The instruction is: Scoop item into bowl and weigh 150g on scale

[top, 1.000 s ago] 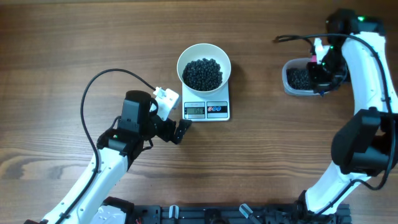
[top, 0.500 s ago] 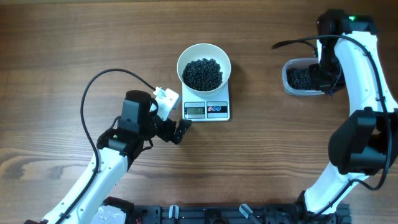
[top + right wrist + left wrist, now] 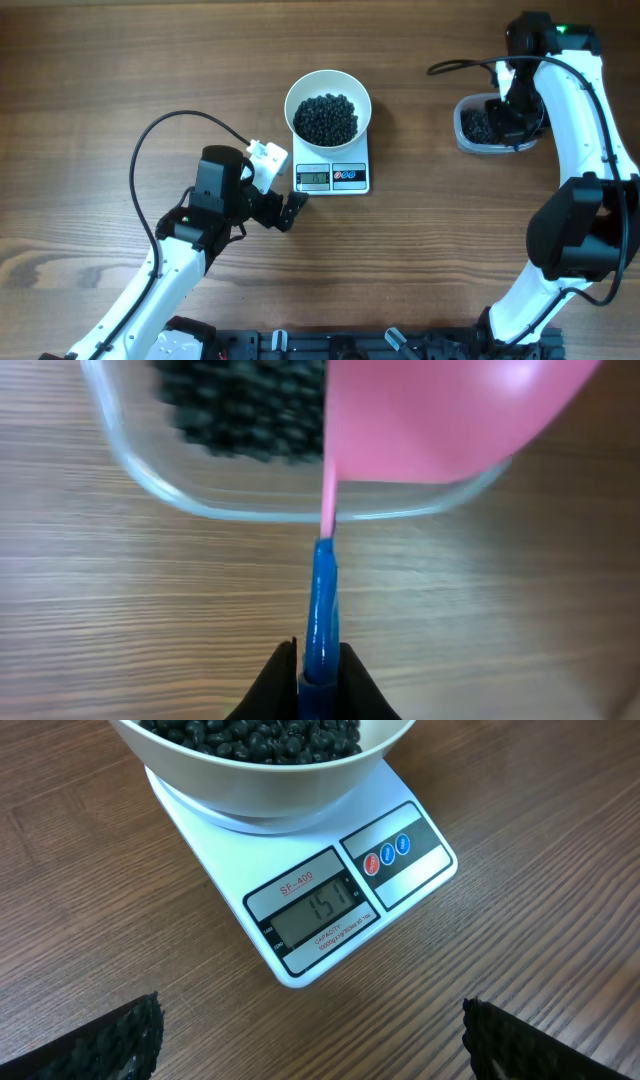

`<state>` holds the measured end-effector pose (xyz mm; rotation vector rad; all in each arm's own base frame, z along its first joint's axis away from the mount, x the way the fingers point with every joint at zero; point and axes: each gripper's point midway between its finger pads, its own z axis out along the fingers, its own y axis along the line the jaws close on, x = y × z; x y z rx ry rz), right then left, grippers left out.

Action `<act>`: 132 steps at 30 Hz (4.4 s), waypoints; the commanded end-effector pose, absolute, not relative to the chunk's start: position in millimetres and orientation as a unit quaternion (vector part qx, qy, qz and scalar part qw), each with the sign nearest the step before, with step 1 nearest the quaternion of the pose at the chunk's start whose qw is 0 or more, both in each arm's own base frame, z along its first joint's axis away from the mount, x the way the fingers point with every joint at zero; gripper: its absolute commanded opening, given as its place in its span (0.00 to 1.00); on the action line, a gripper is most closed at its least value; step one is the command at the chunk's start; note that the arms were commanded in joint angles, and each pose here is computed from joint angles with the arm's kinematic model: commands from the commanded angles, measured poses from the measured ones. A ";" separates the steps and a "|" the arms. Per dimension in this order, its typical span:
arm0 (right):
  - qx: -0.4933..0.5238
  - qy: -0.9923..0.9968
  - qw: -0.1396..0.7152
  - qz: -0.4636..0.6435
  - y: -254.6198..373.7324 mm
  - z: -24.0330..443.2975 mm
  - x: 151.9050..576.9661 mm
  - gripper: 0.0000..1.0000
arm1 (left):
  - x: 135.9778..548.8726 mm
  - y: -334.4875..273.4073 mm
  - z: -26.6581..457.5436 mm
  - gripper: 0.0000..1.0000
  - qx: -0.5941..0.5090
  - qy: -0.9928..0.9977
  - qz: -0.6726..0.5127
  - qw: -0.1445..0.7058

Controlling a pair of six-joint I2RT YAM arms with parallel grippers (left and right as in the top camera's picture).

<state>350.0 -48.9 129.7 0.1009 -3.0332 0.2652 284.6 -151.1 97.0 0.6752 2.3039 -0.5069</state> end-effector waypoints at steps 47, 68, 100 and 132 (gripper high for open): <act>-0.195 -0.900 -0.030 -0.389 -11.6 134.9 340.7 0.40 | 284.2 -151.3 96.4 1.00 0.257 0.885 -0.193 0.337; -0.280 -0.871 -0.299 -0.270 -27.8 334.6 303.4 1.00 | 284.2 -151.3 96.4 1.00 0.258 0.885 -0.193 0.337; 0.013 -0.669 -0.743 -0.026 -11.7 271.4 267.6 1.00 | 284.2 -151.3 96.4 1.00 0.257 0.885 -0.193 0.337; 0.000 -0.702 -0.712 -0.011 -11.5 178.5 245.5 1.00 | 284.2 -151.3 96.4 1.00 0.257 0.885 -0.193 0.337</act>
